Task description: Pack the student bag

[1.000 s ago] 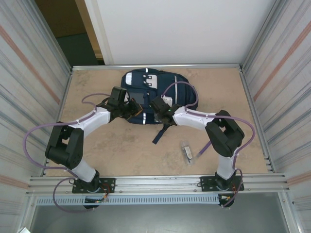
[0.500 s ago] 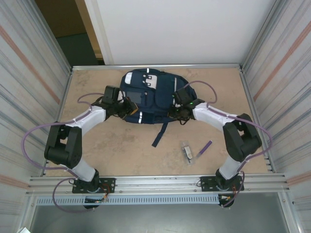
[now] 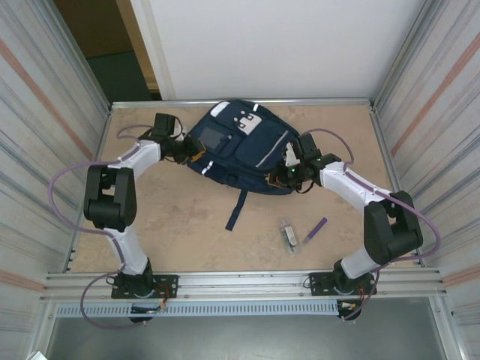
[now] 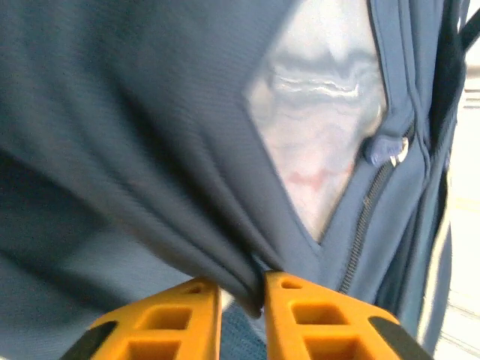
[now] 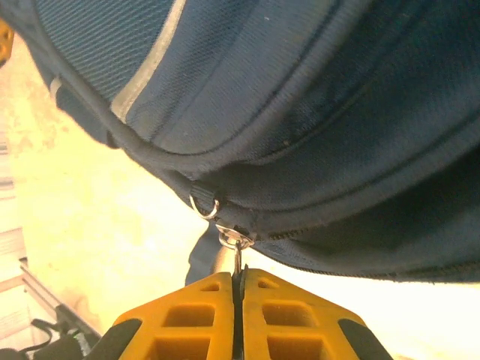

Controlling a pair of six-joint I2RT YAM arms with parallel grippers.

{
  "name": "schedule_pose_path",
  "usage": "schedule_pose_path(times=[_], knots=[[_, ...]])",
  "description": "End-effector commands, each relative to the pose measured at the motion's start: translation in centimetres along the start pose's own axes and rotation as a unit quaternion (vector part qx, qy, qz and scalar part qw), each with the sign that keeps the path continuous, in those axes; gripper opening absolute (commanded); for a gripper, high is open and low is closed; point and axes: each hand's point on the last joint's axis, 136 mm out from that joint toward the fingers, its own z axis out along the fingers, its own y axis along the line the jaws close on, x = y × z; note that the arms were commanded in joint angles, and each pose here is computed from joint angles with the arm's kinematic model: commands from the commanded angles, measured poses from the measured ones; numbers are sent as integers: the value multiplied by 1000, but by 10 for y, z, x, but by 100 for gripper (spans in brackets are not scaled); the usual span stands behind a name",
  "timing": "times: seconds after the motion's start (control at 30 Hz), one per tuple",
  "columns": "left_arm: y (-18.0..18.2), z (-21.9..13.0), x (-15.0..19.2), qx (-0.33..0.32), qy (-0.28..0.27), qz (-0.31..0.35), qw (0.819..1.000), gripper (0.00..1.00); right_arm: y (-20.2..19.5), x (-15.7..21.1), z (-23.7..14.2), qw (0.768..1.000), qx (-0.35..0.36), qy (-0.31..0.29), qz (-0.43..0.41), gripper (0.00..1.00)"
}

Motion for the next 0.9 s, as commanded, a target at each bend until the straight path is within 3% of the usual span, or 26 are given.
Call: schedule_pose_path(times=[0.0, 0.13, 0.3, 0.5, 0.63, 0.77, 0.87], knots=[[0, -28, -12, -23, -39, 9, 999, 37, 17, 10, -5, 998, -51, 24, 7, 0], [-13, -43, 44, -25, -25, 11, 999, 50, 30, 7, -7, 997, -71, 18, -3, 0], [-44, -20, 104, -24, -25, 22, 999, 57, 29, 12, -8, 997, -72, 22, -14, 0], [-74, 25, 111, -13, -36, 18, 999, 58, 32, 18, -3, 997, -72, 23, -35, 0], [-67, 40, 106, -44, -75, 6, 996, 58, 42, 27, 3, 995, -74, 28, -56, 0], [-49, 44, 99, -71, -109, -5, 992, 44, 41, 34, 4, 995, -57, 33, -72, 0], [-40, 33, 87, -89, -125, 17, 988, 17, 14, 33, -1, 996, 18, 25, -87, 0]])
